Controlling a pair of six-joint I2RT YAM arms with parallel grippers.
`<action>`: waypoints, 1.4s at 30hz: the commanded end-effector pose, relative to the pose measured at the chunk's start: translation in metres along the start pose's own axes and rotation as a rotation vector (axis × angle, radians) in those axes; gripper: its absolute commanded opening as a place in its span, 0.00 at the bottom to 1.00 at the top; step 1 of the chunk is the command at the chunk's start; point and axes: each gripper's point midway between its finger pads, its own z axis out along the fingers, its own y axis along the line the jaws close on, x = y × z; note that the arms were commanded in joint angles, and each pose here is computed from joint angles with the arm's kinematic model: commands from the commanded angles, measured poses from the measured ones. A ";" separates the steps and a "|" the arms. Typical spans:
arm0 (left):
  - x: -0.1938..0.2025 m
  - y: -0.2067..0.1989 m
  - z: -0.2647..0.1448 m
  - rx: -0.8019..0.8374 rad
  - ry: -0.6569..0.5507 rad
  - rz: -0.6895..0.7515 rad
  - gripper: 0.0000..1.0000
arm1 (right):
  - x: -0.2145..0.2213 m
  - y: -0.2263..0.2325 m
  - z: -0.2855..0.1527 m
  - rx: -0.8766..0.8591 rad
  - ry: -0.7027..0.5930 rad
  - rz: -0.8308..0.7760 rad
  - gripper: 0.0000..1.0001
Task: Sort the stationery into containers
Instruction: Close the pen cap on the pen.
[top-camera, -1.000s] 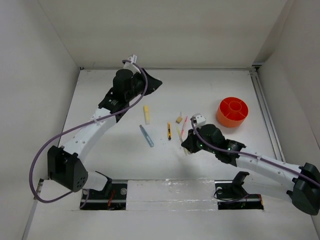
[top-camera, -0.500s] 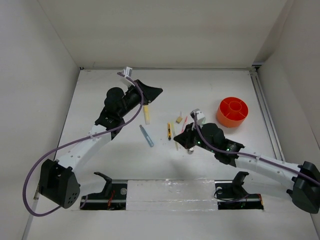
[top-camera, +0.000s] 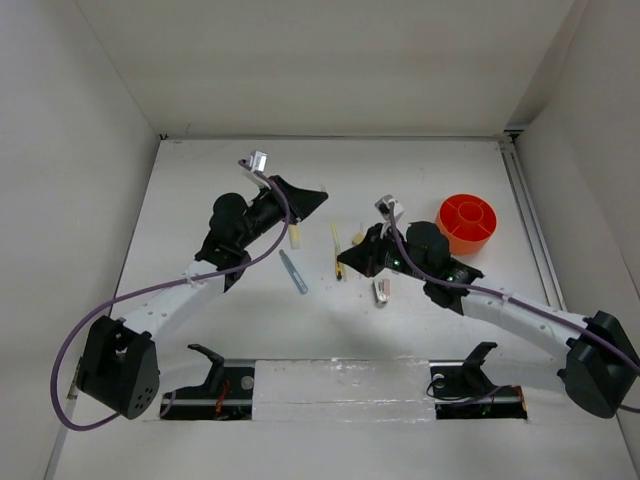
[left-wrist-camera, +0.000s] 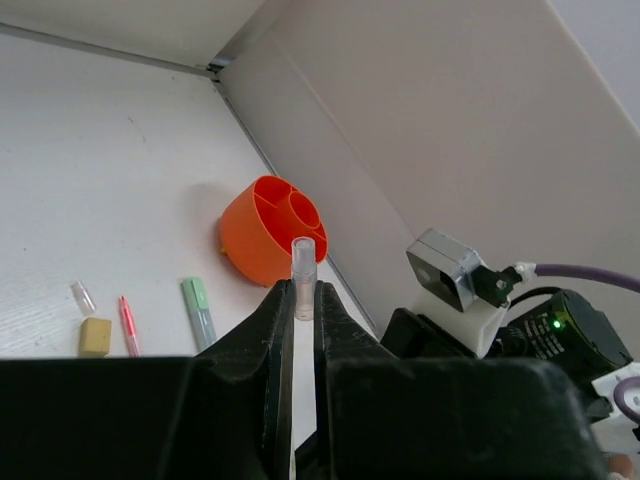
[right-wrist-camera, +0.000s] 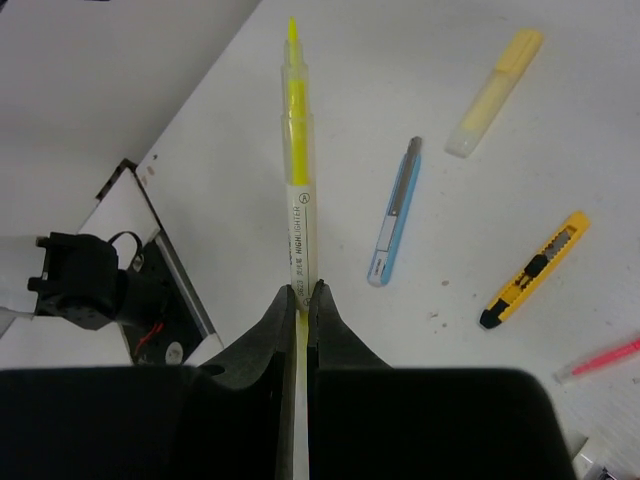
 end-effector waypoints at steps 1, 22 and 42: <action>-0.013 -0.036 -0.006 0.156 -0.047 0.074 0.00 | -0.019 0.023 0.007 -0.128 -0.034 -0.035 0.00; 0.005 -0.009 0.000 0.115 -0.016 0.080 0.00 | -0.041 0.019 0.006 -0.131 -0.076 -0.051 0.00; 0.013 0.001 0.005 0.102 0.008 0.070 0.00 | -0.048 0.012 0.008 -0.124 -0.081 -0.058 0.00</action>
